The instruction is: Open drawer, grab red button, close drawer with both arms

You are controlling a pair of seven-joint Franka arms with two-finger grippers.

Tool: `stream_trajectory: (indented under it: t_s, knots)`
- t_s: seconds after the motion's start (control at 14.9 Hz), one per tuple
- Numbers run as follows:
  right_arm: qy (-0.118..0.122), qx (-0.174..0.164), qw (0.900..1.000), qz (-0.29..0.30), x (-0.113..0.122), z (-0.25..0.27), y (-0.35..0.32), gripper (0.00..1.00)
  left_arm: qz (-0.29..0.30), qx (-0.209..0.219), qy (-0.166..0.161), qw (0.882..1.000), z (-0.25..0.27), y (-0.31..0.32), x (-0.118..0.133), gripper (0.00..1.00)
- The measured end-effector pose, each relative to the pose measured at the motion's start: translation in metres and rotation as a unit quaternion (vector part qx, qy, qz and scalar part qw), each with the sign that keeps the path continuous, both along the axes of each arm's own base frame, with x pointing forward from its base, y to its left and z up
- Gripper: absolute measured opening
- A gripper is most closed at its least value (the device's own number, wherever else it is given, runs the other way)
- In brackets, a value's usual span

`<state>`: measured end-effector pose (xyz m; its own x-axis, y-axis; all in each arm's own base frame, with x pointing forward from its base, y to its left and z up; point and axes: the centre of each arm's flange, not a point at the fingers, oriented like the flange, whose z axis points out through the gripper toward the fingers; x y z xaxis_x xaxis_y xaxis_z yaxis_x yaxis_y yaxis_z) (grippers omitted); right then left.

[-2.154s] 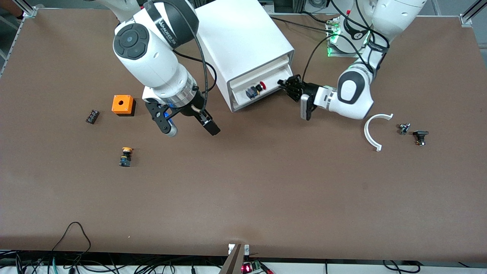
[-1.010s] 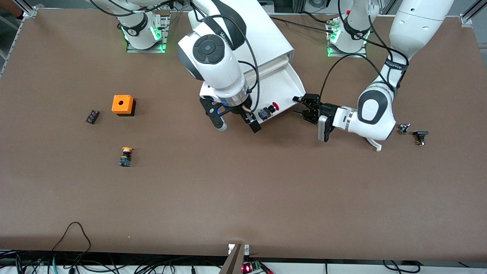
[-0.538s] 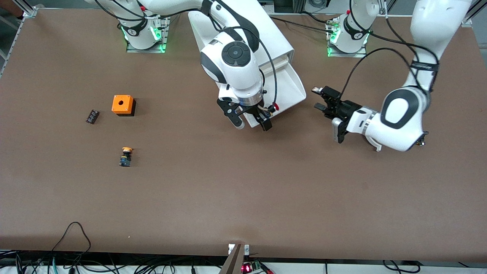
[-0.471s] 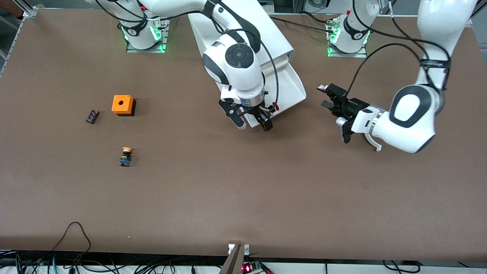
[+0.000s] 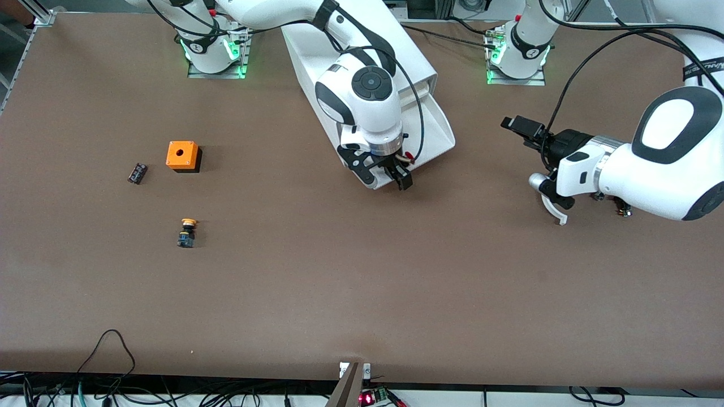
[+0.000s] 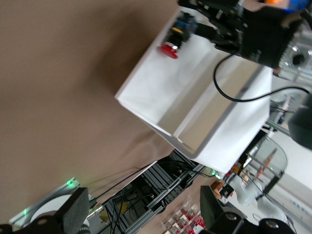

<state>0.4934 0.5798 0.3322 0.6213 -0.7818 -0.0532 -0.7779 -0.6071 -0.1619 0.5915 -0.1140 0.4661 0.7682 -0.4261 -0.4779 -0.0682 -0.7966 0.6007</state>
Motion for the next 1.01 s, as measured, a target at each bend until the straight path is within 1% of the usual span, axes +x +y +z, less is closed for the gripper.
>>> stream_trajectory:
  t_s: [0.07, 0.13, 0.2, 0.34, 0.4, 0.47, 0.54, 0.67, 0.81, 1.01]
  knots:
    - [0.001, -0.003, 1.0, 0.002, -0.002, -0.003, 0.001, 0.88, 0.008, 0.025, 0.004, 1.0, 0.0, 0.001, 0.0, 1.0]
    - [0.002, -0.005, 1.0, 0.004, -0.005, -0.006, 0.001, 0.88, 0.012, 0.048, 0.006, 0.999, -0.002, 0.003, 0.001, 1.0]
    - [0.003, -0.006, 1.0, 0.005, -0.006, -0.007, 0.002, 0.82, 0.016, 0.069, 0.005, 0.997, -0.004, 0.005, 0.001, 1.0]
    - [0.002, -0.006, 1.0, 0.005, -0.006, -0.007, 0.002, 0.58, 0.035, 0.11, 0.004, 0.993, -0.006, 0.011, 0.004, 1.0]
    - [0.002, -0.005, 1.0, 0.005, -0.006, -0.006, 0.003, 0.48, 0.049, 0.135, 0.001, 0.99, -0.007, 0.014, 0.007, 1.0]
    - [0.001, -0.005, 1.0, 0.005, -0.006, -0.006, 0.002, 0.41, 0.064, 0.164, -0.008, 0.984, -0.009, 0.016, 0.01, 1.0]
    - [0.001, -0.004, 1.0, 0.005, -0.006, -0.006, 0.003, 0.41, 0.079, 0.19, -0.02, 0.978, -0.01, 0.015, 0.014, 1.0]
    - [-0.001, -0.003, 1.0, 0.005, -0.006, -0.004, 0.003, 0.41, 0.101, 0.22, -0.028, 0.97, -0.01, 0.008, 0.017, 1.0]
    - [-0.004, 0.0, 1.0, 0.006, -0.005, -0.001, 0.003, 0.41, 0.113, 0.228, -0.037, 0.966, -0.01, 0.001, 0.02, 1.0]
    - [-0.013, 0.007, 1.0, 0.005, -0.002, 0.014, 0.003, 0.41, 0.128, 0.223, -0.07, 0.964, -0.019, -0.013, 0.032, 1.0]
